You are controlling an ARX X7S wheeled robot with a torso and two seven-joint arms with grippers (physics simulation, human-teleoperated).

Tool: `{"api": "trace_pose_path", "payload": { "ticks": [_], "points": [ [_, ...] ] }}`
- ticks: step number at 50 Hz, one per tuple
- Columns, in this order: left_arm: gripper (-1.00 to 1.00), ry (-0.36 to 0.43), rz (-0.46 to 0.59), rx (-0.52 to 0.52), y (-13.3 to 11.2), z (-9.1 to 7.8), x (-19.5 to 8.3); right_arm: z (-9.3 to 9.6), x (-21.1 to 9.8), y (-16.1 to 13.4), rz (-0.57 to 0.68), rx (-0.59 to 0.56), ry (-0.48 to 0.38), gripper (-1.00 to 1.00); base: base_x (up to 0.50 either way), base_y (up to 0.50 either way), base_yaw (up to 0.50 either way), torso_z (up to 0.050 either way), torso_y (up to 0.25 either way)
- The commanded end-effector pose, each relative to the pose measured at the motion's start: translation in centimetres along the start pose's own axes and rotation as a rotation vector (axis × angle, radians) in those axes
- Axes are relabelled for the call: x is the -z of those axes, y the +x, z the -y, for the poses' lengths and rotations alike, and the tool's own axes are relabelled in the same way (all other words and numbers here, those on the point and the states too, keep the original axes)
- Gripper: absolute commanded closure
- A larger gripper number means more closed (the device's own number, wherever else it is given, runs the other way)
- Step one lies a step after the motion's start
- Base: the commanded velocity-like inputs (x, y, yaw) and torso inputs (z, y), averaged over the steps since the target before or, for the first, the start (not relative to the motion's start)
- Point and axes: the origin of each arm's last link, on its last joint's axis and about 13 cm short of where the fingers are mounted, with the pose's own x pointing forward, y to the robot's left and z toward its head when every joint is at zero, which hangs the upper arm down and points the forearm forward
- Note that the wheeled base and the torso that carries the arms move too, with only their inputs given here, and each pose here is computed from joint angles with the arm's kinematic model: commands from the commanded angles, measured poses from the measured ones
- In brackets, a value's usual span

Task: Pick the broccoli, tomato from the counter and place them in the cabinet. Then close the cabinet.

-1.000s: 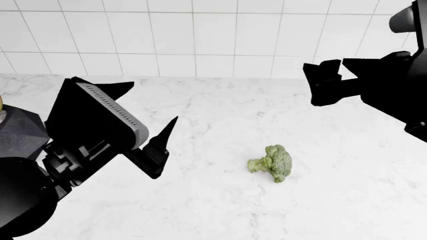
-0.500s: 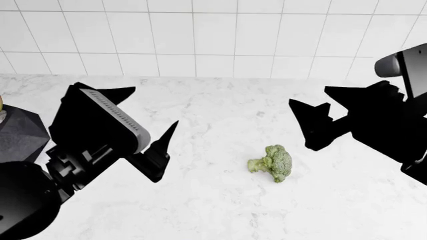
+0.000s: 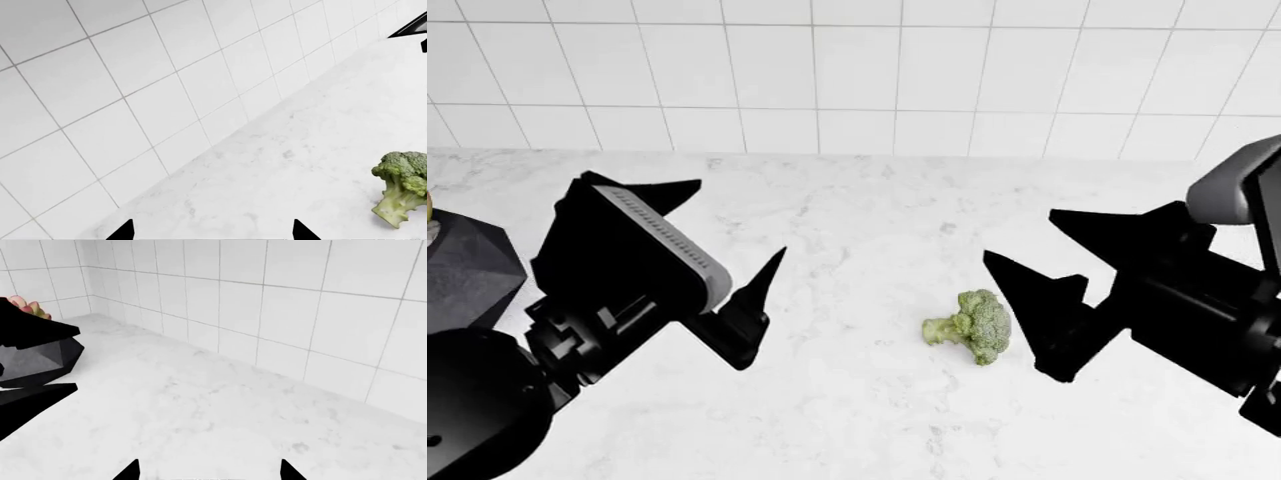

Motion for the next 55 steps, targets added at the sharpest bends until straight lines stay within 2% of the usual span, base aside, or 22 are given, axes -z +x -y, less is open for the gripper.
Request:
{"api": "trace_pose_path", "payload": {
  "ticks": [1,22,55],
  "points": [
    [-1.0,0.0,-0.002,0.002,0.0,0.1,0.2,-0.8,0.7,-0.3,0.005,-0.075,0.006,-1.0,0.0,0.0,0.0,0.0,0.0],
    [-1.0,-0.002,-0.004,0.002,0.1,0.0,0.4,-0.8,1.1,1.5,-0.084,-0.066,-0.052,-1.0,0.0,0.0,0.0,0.0,0.0],
    [-1.0,-0.004,-0.002,0.003,0.0,0.1,0.4,0.2,3.0,3.7,-0.2,-0.028,-0.066,-1.0,0.0,0.0,0.0,0.0,0.0]
  ]
}}
